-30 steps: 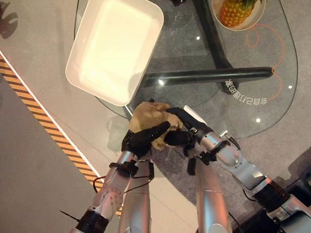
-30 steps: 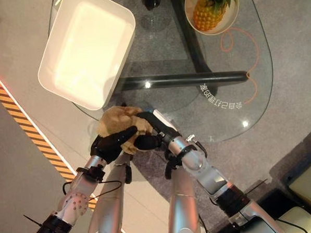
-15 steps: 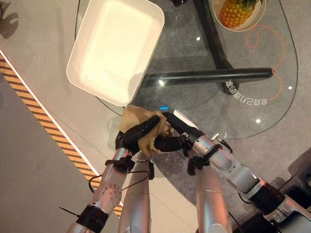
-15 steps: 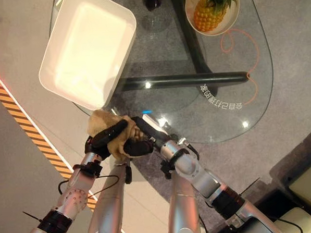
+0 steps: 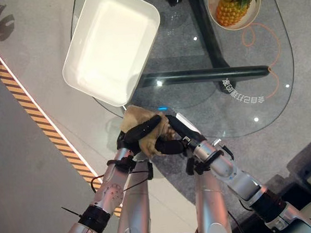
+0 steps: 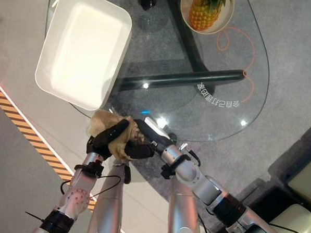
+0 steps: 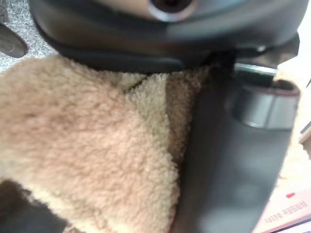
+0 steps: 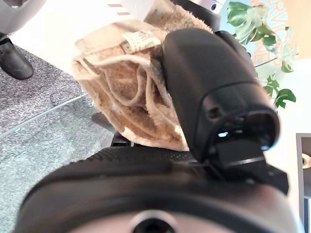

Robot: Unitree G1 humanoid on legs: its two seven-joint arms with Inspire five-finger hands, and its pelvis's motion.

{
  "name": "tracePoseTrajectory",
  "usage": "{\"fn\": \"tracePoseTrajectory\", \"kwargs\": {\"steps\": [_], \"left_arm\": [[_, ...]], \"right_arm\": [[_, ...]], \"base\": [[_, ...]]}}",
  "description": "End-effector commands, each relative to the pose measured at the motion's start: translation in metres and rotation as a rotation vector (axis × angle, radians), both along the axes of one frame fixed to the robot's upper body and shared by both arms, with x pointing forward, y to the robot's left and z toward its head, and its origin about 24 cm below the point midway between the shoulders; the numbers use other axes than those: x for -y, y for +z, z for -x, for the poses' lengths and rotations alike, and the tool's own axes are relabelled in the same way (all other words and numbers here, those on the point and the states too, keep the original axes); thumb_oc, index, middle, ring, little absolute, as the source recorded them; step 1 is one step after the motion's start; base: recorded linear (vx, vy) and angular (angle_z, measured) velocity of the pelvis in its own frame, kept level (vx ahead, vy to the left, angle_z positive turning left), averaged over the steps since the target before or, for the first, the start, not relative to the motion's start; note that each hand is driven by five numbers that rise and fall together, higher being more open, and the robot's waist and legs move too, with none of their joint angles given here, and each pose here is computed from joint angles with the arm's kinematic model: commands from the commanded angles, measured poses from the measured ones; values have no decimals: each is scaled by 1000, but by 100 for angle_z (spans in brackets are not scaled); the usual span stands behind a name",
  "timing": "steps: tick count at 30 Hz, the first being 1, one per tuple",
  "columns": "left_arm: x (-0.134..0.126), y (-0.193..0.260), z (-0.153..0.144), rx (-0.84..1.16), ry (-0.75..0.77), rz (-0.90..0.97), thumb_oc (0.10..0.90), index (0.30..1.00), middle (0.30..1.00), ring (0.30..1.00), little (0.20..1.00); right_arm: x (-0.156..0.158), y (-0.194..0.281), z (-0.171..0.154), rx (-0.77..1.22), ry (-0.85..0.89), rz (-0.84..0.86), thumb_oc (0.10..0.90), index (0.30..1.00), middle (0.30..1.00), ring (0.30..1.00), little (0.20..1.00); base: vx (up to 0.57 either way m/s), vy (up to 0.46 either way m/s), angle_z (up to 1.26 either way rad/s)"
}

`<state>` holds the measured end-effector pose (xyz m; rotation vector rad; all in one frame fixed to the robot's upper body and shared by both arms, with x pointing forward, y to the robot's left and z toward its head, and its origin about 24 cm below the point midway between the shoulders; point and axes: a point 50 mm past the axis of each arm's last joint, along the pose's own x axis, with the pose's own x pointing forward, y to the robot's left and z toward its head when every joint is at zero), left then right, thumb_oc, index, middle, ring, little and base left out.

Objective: Wipe the table with a cloth and put it in the basket.

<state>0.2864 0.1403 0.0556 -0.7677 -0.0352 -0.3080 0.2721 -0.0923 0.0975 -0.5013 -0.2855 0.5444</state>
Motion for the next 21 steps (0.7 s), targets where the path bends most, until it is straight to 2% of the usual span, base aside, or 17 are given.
{"fn": "tracePoseTrajectory", "kwargs": {"steps": [1,4,19,20,21], "left_arm": [[39,25,25,211,-196,57,100,300,300,300,200],[39,24,25,211,-196,50,100,300,300,300,200],[36,15,30,194,-186,35,100,300,300,300,200],[36,20,27,214,-188,30,144,338,338,338,244],[36,20,26,213,-194,34,800,900,900,900,900]], "right_arm": [[4,60,2,267,-39,-197,800,900,900,900,900],[7,61,1,277,-52,-193,800,900,900,900,900],[16,72,9,285,-58,-418,800,900,900,900,900],[16,79,9,310,-56,-440,800,900,900,900,900],[17,79,10,312,-54,-442,800,900,900,900,900]], "base": [[0,0,0],[0,0,0],[15,5,-4],[-51,9,-3],[-55,10,-2]]}}
